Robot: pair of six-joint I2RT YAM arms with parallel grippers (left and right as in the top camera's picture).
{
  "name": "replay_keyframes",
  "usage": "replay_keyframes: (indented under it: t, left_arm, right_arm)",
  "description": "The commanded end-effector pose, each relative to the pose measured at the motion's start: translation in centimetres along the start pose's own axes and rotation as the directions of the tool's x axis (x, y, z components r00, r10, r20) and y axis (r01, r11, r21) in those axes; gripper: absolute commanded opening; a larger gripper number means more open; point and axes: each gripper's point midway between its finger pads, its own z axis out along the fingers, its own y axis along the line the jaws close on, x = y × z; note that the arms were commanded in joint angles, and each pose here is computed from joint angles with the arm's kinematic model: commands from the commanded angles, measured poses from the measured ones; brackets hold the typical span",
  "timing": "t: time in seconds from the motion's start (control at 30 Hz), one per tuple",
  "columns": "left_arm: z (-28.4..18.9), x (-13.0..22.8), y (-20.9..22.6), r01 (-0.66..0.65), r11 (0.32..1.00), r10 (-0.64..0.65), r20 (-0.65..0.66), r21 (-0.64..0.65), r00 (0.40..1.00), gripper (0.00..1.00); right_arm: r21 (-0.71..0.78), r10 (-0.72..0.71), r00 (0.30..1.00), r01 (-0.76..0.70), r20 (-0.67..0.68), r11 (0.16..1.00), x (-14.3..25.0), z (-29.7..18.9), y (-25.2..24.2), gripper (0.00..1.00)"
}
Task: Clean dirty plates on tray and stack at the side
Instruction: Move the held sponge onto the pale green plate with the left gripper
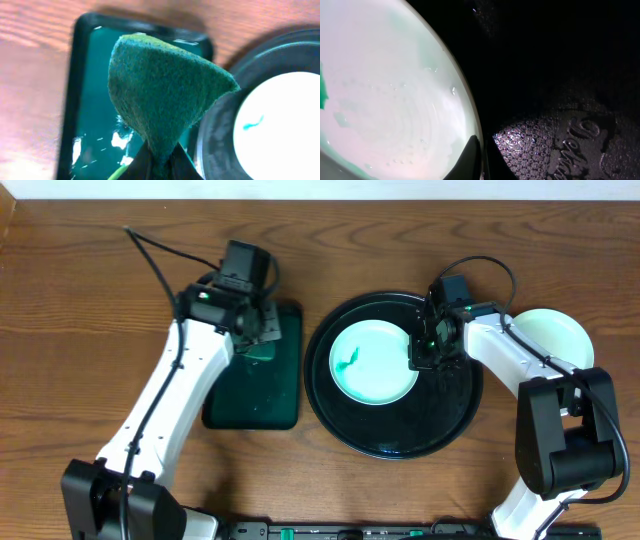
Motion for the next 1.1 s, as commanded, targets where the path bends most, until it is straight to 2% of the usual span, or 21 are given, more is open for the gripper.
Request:
replay_keyframes:
  t: [0.0,0.2,0.3,0.43,0.5,0.73,1.07]
  left_arm:
    - [-0.7,-0.1,-3.6,0.025,0.998,-0.027,0.038,0.057,0.999,0.07]
    - [0.4,2.5,-9.2,-0.031,0.993,0.029,0.016,0.117,0.999,0.07]
    - [2.0,3.8,-11.3,-0.069,0.989,0.071,-0.010,0.129,0.997,0.07]
    - [5.1,5.6,-13.2,-0.058,0.991,0.066,-0.064,0.117,0.996,0.07]
    - [6.3,6.6,-14.6,-0.063,0.984,0.081,-0.106,0.164,0.991,0.07]
    - [8.5,7.2,-14.9,-0.046,0.988,0.067,-0.135,0.150,0.989,0.07]
    - [10.9,7.0,-13.2,-0.092,0.992,0.103,-0.140,0.082,0.985,0.07]
  right_arm:
    - [-0.019,-0.043,0.999,0.044,0.015,0.999,0.0,-0.6,1.1,0.01]
    - [-0.016,-0.055,0.998,0.055,0.014,0.998,0.1,-0.6,1.4,0.01]
    - [-0.016,-0.056,0.998,0.056,0.013,0.998,0.1,-0.6,1.4,0.01]
    - [-0.017,-0.059,0.998,0.060,0.012,0.998,0.2,-0.5,1.6,0.01]
    - [-0.018,-0.067,0.998,0.067,0.013,0.998,0.2,-0.5,1.8,0.01]
    - [-0.015,-0.072,0.997,0.072,0.014,0.997,0.2,-0.4,1.9,0.01]
    - [0.000,-0.073,0.997,0.073,0.017,0.997,0.2,-0.4,1.7,0.01]
